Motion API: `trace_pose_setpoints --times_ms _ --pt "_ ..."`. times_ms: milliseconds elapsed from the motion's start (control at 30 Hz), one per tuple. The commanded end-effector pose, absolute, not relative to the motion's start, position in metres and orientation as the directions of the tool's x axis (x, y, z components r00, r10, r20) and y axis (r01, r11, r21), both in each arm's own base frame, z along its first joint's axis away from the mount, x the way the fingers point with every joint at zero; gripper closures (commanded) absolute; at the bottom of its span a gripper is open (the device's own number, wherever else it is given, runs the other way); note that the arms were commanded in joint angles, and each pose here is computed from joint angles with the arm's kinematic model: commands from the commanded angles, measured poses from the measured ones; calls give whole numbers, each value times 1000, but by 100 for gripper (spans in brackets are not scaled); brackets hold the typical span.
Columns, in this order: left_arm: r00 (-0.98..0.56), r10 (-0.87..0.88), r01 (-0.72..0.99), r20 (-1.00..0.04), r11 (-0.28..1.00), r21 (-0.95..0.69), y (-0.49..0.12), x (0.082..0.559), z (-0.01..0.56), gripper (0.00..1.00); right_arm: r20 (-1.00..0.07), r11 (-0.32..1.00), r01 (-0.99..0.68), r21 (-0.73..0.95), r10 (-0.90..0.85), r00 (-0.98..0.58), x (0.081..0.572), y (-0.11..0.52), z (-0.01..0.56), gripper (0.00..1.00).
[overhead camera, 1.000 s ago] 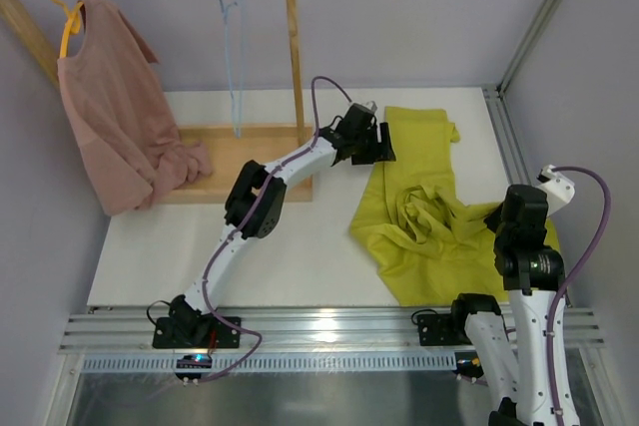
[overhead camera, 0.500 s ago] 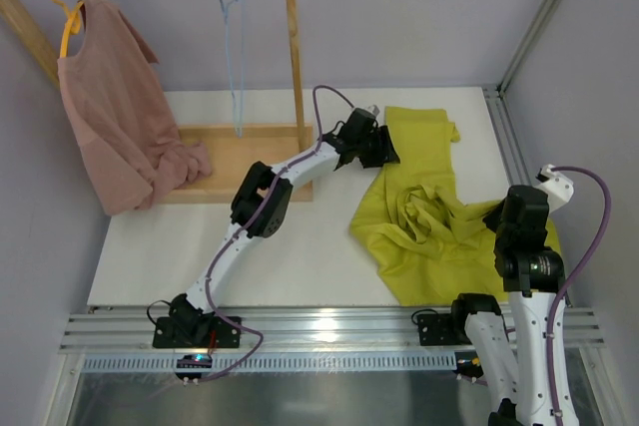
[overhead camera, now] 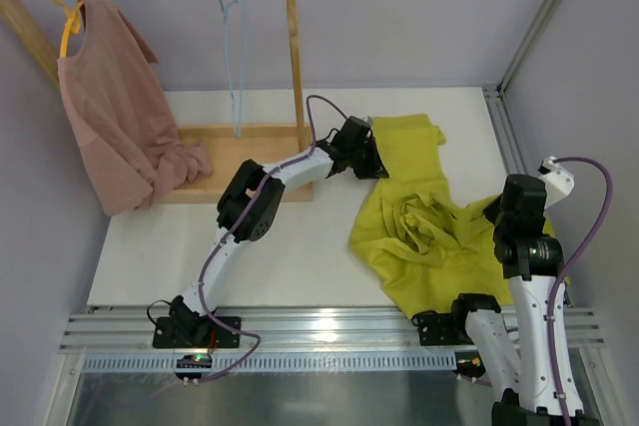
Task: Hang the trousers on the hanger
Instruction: Fold the trousers
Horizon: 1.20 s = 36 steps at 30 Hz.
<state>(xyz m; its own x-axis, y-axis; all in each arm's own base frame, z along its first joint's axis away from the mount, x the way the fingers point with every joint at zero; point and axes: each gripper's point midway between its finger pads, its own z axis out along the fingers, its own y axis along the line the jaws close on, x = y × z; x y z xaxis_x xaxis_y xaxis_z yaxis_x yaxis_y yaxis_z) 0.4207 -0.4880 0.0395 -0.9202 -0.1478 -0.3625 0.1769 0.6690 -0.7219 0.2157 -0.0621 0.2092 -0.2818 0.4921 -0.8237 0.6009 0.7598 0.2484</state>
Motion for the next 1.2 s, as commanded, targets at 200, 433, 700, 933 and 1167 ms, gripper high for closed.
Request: trace_pose_setpoints --times_ms 200,433,700,933,1167 --pt "-815 -114 284 -568 776 -563 -434 322 199 100 -909 631 734 251 413 -45 225 -107 283 96" --pt "-798 -91 251 -596 849 -465 -374 266 206 100 -910 635 716 290 414 1 231 -107 306 96" --pt "-696 -102 37 -710 983 -178 -237 247 222 100 -926 621 755 210 373 -50 226 -115 312 96" --pt "-642 -107 -138 -759 990 -22 -147 232 230 100 -938 563 817 125 336 -88 214 -131 308 96" --pt "-701 -182 -224 -689 974 -30 -109 233 198 100 -944 477 877 50 311 -115 213 -155 308 96"
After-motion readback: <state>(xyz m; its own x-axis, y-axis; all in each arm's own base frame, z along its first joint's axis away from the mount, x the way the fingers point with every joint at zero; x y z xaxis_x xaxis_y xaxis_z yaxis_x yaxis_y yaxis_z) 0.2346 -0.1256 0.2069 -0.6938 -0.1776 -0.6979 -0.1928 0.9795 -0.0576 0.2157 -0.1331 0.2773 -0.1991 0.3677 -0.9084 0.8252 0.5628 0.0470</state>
